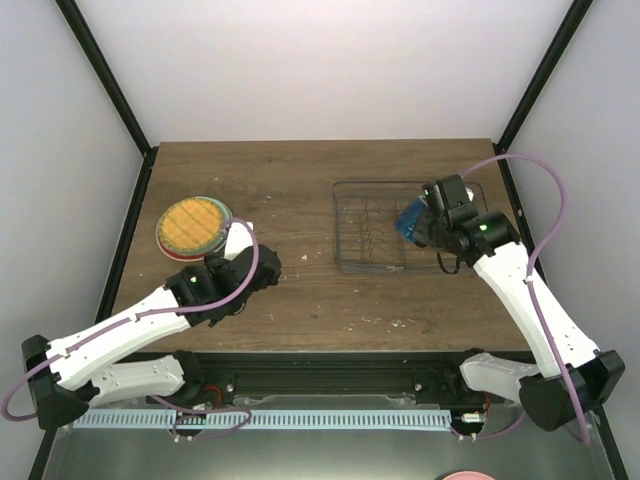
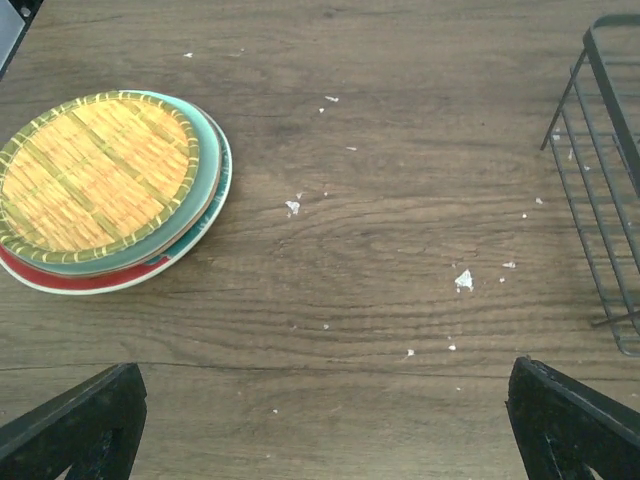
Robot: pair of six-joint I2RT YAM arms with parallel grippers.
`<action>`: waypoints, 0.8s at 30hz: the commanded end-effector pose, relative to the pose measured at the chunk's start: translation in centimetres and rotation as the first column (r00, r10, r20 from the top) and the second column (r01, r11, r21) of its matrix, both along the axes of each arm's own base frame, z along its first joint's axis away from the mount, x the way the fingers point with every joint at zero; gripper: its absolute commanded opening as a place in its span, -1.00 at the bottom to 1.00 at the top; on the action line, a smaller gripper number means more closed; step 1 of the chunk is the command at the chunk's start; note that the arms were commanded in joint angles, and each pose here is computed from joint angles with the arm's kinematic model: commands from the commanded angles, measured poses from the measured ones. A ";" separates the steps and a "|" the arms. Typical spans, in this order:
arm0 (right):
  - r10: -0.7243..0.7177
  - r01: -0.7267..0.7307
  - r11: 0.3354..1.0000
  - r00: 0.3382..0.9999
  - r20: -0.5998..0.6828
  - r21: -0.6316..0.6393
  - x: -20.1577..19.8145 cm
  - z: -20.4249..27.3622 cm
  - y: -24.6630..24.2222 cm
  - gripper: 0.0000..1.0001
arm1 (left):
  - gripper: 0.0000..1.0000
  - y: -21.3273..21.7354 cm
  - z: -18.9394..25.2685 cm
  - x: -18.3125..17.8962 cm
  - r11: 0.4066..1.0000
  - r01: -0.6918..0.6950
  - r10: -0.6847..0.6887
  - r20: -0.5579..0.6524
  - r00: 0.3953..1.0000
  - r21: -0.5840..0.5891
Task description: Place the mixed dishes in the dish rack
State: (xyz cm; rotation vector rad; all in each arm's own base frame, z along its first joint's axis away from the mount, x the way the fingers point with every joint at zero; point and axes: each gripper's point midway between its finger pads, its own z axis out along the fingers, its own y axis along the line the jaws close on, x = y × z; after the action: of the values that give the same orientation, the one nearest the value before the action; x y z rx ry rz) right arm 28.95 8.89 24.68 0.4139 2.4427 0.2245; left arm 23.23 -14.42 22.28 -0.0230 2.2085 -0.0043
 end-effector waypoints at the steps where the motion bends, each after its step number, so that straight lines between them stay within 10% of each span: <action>1: -0.246 0.248 0.961 0.969 0.036 -0.122 -1.3 0.5 -4.9 -0.99 | 1.00 0.0 0.0 -0.3 0.999 0.019 -0.017 -0.056 0.998 0.047; 24: -0.584 0.534 0.726 0.812 0.023 -0.434 -3.8 -6.6 -11.0 -0.99 | 1.00 -2.5 -2.2 -1.6 0.978 0.204 -0.208 -0.079 0.975 -0.052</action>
State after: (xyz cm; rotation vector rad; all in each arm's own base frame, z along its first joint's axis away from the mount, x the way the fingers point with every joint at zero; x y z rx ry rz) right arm 25.91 -0.46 17.82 0.9283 2.3255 -0.4704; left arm 21.49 -16.35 19.78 0.1575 2.3055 -0.1313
